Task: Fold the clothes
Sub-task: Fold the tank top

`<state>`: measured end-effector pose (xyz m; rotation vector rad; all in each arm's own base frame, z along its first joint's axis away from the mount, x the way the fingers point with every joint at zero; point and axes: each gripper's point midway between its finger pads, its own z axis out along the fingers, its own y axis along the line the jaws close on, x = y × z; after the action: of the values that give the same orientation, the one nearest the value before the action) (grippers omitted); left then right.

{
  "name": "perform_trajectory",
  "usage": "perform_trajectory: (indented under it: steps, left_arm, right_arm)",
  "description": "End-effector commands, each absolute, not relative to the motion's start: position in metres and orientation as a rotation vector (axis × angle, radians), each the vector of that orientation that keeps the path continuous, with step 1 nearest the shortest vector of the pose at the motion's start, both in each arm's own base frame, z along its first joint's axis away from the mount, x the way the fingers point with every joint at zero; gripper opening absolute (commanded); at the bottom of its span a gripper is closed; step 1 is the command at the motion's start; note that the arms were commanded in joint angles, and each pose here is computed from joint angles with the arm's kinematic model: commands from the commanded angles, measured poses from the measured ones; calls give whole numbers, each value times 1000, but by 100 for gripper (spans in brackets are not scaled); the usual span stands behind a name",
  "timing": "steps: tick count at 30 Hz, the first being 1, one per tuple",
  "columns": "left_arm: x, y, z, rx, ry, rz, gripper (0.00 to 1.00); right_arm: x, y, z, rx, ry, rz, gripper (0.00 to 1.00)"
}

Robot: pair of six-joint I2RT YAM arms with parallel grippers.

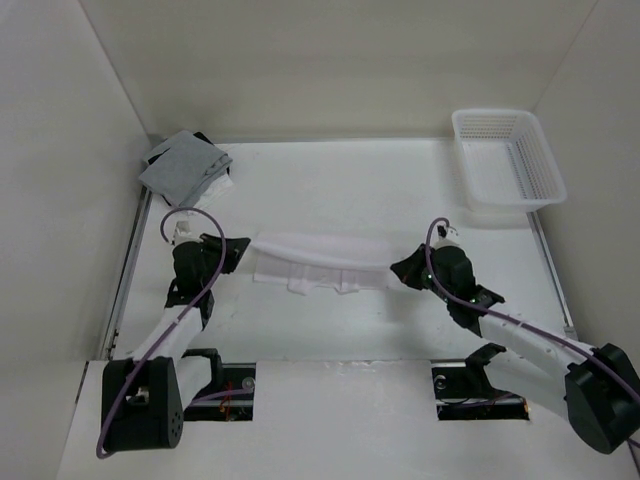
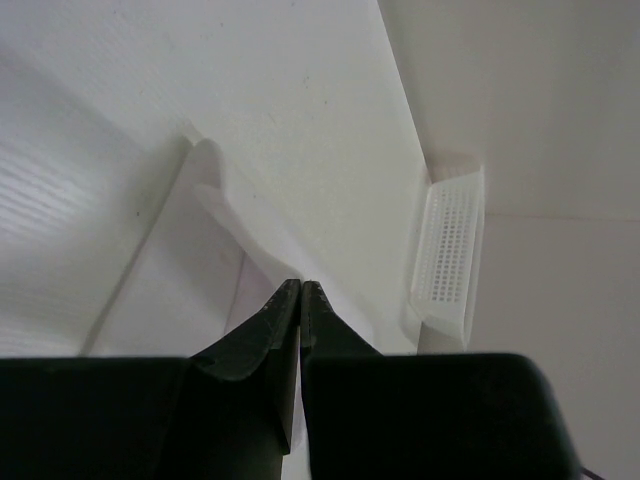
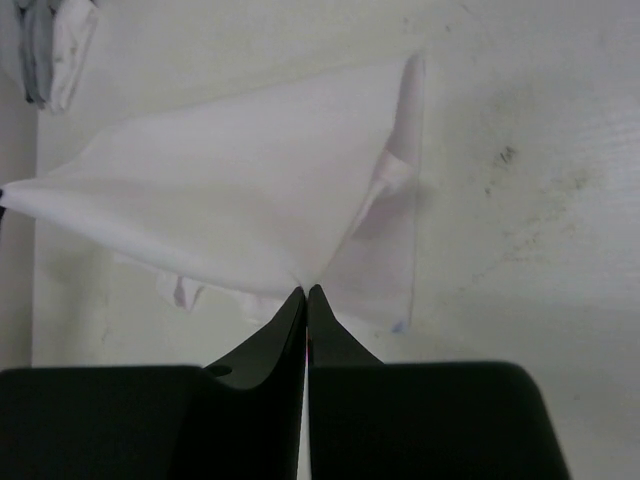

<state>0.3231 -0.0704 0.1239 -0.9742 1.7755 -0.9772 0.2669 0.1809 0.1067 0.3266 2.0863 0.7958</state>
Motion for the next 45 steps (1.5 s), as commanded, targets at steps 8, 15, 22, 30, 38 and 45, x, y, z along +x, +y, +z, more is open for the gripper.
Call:
perform_trajectory:
  steps: [8,15,22,30,38,45]
  left_arm:
    - [276,-56,83,-988,1854,-887,1]
    - [264,-47,67,-1003,1892,-862,21]
    - [287,-57,111,-862,1838,-853,19]
    - [296,-152,148,-550,1875,-875,19]
    - [297,-189,163,-466,1840,-990,23]
    - [290,-208,161,-420,1855,-1027,25]
  right_arm:
    - [225,177,53,429,2241,751,4]
    - [209,183,44,435,2286,751,28]
    - [234,181,68,420,2211,749,51]
    - [261,194,53,504,2237,788,49]
    - [278,210,32,628,2220,910,21]
    - [283,185,63,663,2071,857,0]
